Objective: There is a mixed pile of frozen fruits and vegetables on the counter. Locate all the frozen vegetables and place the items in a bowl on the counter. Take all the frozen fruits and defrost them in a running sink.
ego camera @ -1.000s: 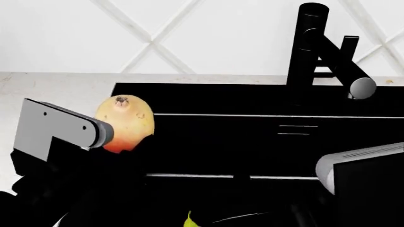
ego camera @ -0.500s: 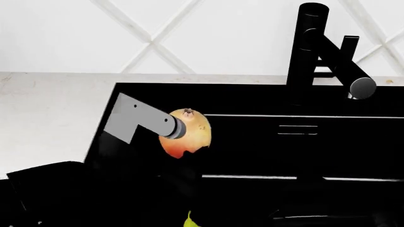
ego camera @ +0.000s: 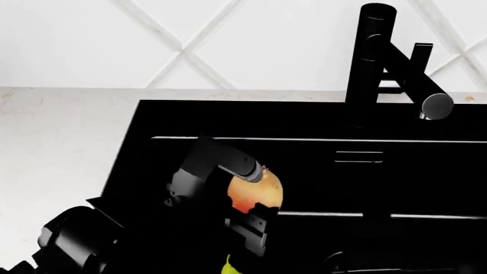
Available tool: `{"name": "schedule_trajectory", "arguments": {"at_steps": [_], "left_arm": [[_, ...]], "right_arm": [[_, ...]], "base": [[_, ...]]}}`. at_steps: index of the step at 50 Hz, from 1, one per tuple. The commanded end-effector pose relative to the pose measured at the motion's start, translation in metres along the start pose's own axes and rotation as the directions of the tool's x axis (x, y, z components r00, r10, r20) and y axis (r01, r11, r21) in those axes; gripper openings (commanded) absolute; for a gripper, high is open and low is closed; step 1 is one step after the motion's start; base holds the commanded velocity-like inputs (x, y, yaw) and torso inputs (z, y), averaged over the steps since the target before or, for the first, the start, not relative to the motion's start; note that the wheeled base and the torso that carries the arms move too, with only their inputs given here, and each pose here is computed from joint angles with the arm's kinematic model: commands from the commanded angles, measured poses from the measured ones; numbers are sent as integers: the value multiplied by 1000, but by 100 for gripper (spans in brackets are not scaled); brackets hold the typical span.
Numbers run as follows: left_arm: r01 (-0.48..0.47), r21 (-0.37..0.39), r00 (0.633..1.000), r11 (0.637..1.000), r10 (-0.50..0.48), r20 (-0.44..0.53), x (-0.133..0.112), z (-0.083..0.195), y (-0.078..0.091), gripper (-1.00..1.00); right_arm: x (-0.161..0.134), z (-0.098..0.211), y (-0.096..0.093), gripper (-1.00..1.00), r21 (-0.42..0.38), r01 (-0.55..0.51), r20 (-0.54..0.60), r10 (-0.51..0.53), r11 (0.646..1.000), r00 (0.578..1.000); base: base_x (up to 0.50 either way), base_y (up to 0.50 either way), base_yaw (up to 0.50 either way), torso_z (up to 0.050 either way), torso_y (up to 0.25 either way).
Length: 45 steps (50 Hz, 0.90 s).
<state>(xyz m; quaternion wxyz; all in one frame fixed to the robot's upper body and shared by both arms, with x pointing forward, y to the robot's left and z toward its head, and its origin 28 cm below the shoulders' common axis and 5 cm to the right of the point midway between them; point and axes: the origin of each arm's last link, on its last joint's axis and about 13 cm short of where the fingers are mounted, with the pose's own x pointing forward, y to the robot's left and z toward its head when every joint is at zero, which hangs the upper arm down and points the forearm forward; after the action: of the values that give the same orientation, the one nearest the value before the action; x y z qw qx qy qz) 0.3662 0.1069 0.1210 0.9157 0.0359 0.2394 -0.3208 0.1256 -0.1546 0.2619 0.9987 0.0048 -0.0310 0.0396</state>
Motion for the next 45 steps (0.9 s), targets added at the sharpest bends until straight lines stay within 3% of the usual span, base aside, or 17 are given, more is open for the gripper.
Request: {"name": "schedule_trajectory", "arguments": {"at_steps": [1, 27, 36, 37, 45], "left_arm": [[-26, -51, 999, 998, 24, -47, 10, -13, 9, -100], [-40, -59, 982, 997, 29, -186, 9, -48, 15, -100], [-28, -51, 984, 998, 19, -176, 9, -40, 12, -100], [-26, -49, 985, 998, 17, -174, 9, -39, 12, 100], [-19, -26, 988, 999, 15, -156, 9, -28, 9, 100]], "right_arm": [[-2, -1, 1, 100, -2, -2, -4, 2, 1000, 1000], [-6, -4, 4, 100, 6, -4, -13, 4, 1000, 1000], [-6, -6, 3, 100, 11, -3, -16, 3, 1000, 1000], [-6, -6, 3, 100, 12, -2, -16, 3, 1000, 1000], [-5, -8, 3, 100, 15, -3, -18, 3, 1000, 1000]], "base": [[0, 0, 0, 0, 0], [0, 0, 0, 0, 0], [0, 0, 0, 0, 0], [0, 0, 0, 0, 0], [0, 0, 0, 0, 0]]}}
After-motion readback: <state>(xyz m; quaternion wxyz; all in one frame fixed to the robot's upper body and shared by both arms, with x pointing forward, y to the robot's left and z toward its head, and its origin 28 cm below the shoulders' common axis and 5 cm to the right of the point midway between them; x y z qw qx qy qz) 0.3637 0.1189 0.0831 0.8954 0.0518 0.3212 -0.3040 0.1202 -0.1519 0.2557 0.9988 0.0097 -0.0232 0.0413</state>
